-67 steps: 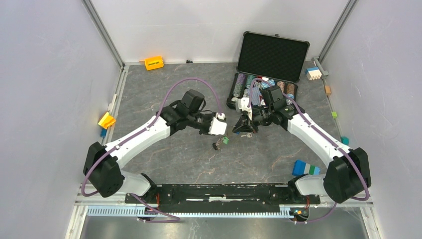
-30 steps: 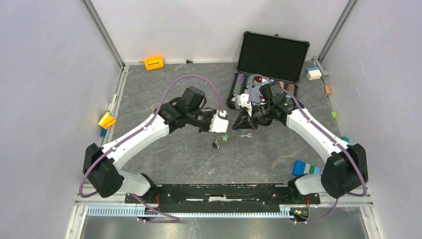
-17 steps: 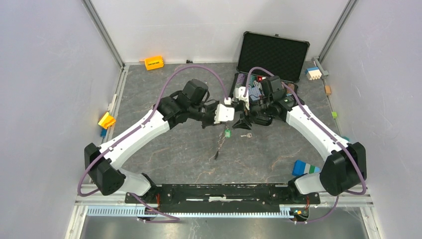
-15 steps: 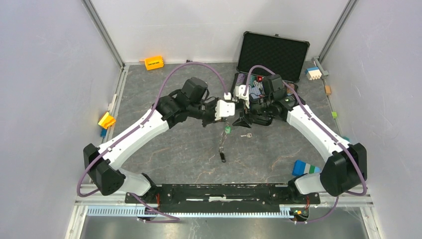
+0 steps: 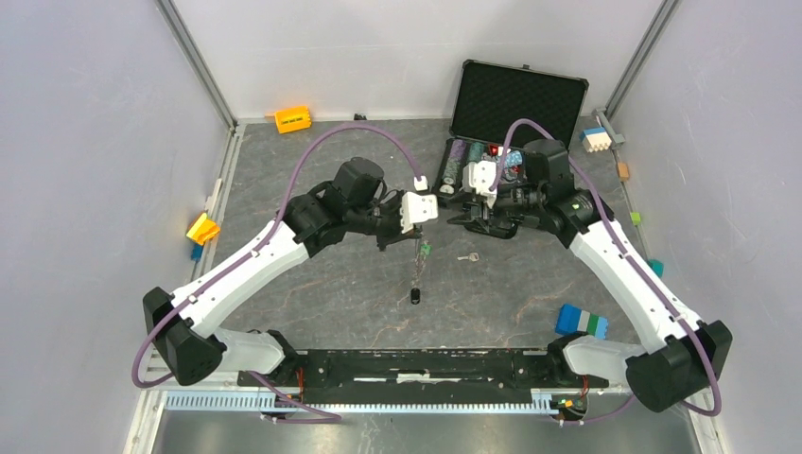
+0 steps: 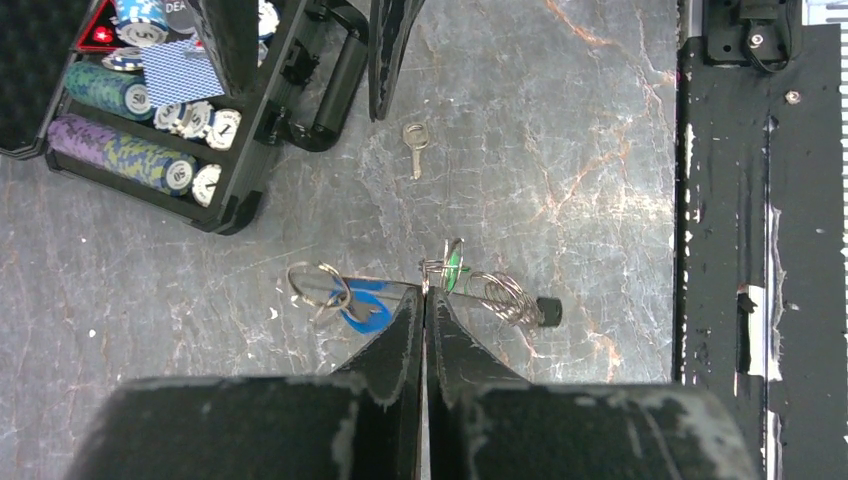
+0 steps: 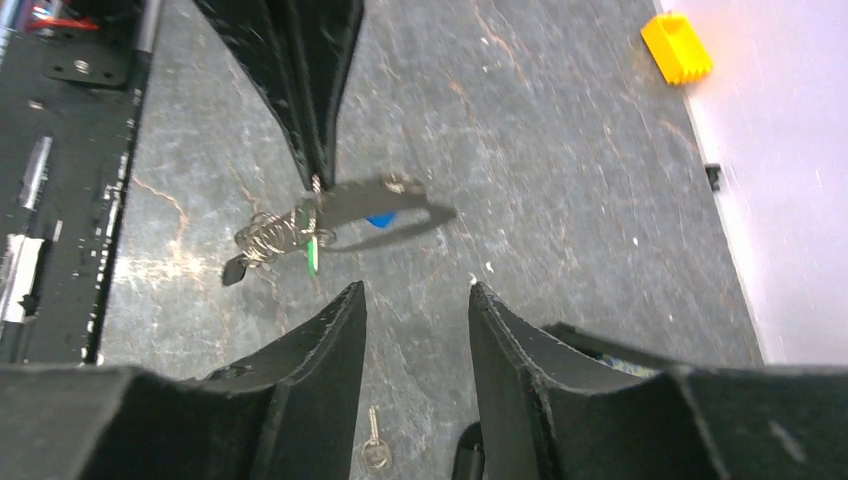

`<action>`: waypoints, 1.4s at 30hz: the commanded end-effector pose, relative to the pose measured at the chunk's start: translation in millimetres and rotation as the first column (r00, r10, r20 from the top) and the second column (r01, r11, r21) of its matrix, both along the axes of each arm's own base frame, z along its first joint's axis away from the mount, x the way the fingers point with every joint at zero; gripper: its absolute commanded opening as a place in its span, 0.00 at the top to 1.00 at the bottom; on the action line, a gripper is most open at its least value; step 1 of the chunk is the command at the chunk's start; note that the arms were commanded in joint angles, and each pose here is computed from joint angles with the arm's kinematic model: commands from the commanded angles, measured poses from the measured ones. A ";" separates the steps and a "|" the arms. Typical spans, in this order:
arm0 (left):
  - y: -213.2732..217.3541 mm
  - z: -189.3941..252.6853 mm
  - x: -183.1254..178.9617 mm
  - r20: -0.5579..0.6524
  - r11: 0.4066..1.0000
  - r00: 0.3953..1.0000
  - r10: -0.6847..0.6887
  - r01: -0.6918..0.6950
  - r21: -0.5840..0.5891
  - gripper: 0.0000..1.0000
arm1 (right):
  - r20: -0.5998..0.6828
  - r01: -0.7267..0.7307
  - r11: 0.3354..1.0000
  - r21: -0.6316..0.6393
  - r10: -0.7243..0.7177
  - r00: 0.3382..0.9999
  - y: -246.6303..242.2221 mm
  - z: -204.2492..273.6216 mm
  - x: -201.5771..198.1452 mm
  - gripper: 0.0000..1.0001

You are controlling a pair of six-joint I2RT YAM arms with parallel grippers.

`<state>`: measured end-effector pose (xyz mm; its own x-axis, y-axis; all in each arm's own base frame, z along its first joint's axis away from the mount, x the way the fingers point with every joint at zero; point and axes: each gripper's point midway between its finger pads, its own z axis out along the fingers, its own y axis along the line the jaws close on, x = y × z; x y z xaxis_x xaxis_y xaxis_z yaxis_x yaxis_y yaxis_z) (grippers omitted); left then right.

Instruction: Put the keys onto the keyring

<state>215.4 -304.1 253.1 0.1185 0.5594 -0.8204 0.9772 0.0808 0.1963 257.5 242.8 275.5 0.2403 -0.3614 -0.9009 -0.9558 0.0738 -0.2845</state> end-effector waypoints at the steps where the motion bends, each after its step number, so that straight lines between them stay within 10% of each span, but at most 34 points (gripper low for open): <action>1: -7.3 15.3 -9.4 0.038 0.995 0.997 -0.061 0.063 -0.078 0.98 | 0.008 -0.127 0.987 0.096 0.127 0.992 9.1 22.3 -26.7 0.55; 13: -22.8 11.1 -21.4 -0.022 0.980 0.988 -0.150 0.146 -0.134 0.98 | -0.115 -0.239 0.960 0.146 0.256 0.960 24.1 -13.6 -57.3 0.72; 42: -30.4 1.9 -28.5 -0.068 0.967 0.978 -0.198 0.184 -0.176 0.98 | -0.158 -0.257 0.961 0.107 0.271 0.949 20.8 -37.5 -65.8 0.75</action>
<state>187.9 -327.1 238.9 0.1328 0.4485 -0.8838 0.9909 -0.0807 0.1080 193.3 263.2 241.7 0.1450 -0.2233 -0.9639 -0.9808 -0.1610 -0.1103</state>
